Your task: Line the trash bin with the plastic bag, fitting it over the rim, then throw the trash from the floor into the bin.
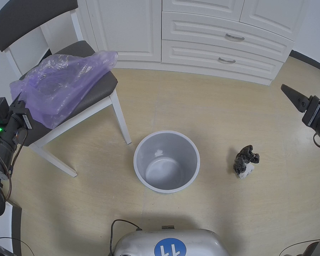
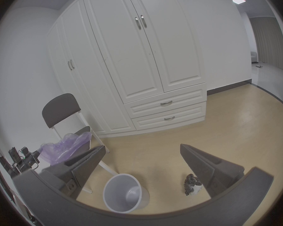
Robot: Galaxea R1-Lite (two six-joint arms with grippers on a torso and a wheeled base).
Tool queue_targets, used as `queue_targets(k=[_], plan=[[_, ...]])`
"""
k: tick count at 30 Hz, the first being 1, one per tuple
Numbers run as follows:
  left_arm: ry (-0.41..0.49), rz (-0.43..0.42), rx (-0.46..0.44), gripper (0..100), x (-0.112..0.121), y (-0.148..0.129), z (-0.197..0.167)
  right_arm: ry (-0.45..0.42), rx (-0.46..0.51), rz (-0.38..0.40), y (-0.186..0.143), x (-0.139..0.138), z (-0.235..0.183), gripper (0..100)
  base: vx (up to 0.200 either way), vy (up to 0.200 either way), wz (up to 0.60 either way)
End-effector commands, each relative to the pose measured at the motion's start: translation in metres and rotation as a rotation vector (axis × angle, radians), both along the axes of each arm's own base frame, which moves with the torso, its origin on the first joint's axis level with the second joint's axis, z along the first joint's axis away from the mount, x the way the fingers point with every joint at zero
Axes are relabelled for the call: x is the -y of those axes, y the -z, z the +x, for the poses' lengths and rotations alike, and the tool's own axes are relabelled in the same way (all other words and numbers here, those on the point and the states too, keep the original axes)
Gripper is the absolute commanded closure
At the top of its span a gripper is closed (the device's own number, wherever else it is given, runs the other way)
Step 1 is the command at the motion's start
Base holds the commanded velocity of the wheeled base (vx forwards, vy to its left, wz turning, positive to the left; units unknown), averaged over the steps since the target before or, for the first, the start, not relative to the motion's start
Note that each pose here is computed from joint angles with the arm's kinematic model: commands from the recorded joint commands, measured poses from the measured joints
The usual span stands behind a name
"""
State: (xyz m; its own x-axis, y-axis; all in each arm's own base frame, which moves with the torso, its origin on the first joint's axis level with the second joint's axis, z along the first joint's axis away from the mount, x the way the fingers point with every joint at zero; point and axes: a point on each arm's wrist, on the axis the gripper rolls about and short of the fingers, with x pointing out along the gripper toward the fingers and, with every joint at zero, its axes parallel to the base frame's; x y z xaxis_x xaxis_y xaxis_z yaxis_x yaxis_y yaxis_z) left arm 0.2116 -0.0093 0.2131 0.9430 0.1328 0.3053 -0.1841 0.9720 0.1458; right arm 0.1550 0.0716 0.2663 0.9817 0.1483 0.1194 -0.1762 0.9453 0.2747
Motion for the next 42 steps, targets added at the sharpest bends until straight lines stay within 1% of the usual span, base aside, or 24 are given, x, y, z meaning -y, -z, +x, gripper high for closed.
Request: queue_targets(k=[1,2,3,4,6,8,9,10,13,14,17,21,26,27,30,31,32,33,34,38,40,41,42], plan=[[0.126,-0.017,0.066,100,0.019,-0.019,-0.029,-0.046,-0.041,-0.031,0.015,-0.019,0.008,0,0.0,0.0,0.0],[0.235,-0.044,0.084,100,0.032,-0.025,-0.052,-0.072,-0.068,-0.098,0.03,-0.032,0.007,0,0.0,0.0,0.0],[0.244,-0.046,0.086,100,0.033,-0.026,-0.054,-0.078,-0.069,-0.106,0.031,-0.034,0.007,0,0.0,0.0,0.0],[0.278,-0.049,0.097,100,0.036,-0.03,-0.063,-0.098,-0.074,-0.128,0.036,-0.043,0.007,0,0.0,0.0,0.0],[0.318,-0.053,0.107,100,0.038,-0.035,-0.074,-0.124,-0.081,-0.136,0.041,-0.055,0.007,0,0.0,0.0,0.0],[0.363,-0.057,0.115,100,0.041,-0.04,-0.085,-0.134,-0.101,-0.149,0.049,-0.067,0.01,0,0.0,0.0,0.0],[0.364,-0.058,0.115,100,0.041,-0.04,-0.085,-0.134,-0.103,-0.151,0.05,-0.067,0.01,0,0.0,0.0,0.0],[0.394,-0.059,0.118,100,0.041,-0.043,-0.095,-0.138,-0.124,-0.166,0.059,-0.074,0.012,0,0.0,0.0,0.0],[0.419,-0.059,0.119,100,0.04,-0.045,-0.105,-0.164,-0.123,-0.17,0.065,-0.082,0.011,0,0.0,0.0,0.0],[0.44,-0.059,0.116,100,0.039,-0.047,-0.112,-0.185,-0.109,-0.163,0.067,-0.088,0.009,0,0.0,0.0,0.0],[0.479,-0.054,0.089,100,0.04,-0.045,-0.119,-0.2,-0.097,-0.156,0.07,-0.092,0.008,0,0.0,0.0,0.0],[0.518,-0.051,0.074,100,0.043,-0.043,-0.122,-0.214,-0.105,-0.162,0.073,-0.096,0.007,0,0.0,0.0,0.0],[0.536,-0.052,0.067,100,0.045,-0.042,-0.122,-0.232,-0.128,-0.177,0.081,-0.102,0.006,0,0.0,0.0,0.0],[0.54,-0.05,0.069,100,0.045,-0.043,-0.123,-0.249,-0.14,-0.187,0.085,-0.105,0.004,0,0.0,0.0,0.0],[0.549,-0.052,0.072,100,0.045,-0.043,-0.124,-0.265,-0.148,-0.185,0.089,-0.11,0.004,0,0.0,0.0,0.0],[0.569,-0.053,0.071,100,0.047,-0.043,-0.125,-0.274,-0.147,-0.167,0.092,-0.115,0.004,0,0.0,0.0,0.0],[0.572,-0.054,0.072,100,0.047,-0.043,-0.126,-0.276,-0.146,-0.165,0.092,-0.116,0.004,0,0.0,0.0,0.0],[0.598,-0.055,0.072,100,0.049,-0.042,-0.127,-0.282,-0.143,-0.159,0.094,-0.118,0.005,0,0.0,0.0,0.0],[0.598,-0.055,0.072,100,0.049,-0.042,-0.127,-0.282,-0.143,-0.159,0.094,-0.118,0.005,0,0.0,0.0,0.0],[0.695,-0.055,0.059,100,0.056,-0.039,-0.134,-0.298,-0.157,-0.154,0.103,-0.127,0.006,0,0.0,0.0,0.0],[0.707,-0.056,0.06,100,0.057,-0.038,-0.136,-0.299,-0.159,-0.152,0.103,-0.128,0.006,0,0.0,0.0,0.0],[0.741,-0.056,0.056,100,0.06,-0.038,-0.138,-0.309,-0.168,-0.151,0.106,-0.131,0.006,0,0.0,0.0,0.0],[0.744,-0.056,0.055,100,0.06,-0.037,-0.138,-0.31,-0.17,-0.15,0.107,-0.132,0.006,0,0.0,0.0,0.0]])
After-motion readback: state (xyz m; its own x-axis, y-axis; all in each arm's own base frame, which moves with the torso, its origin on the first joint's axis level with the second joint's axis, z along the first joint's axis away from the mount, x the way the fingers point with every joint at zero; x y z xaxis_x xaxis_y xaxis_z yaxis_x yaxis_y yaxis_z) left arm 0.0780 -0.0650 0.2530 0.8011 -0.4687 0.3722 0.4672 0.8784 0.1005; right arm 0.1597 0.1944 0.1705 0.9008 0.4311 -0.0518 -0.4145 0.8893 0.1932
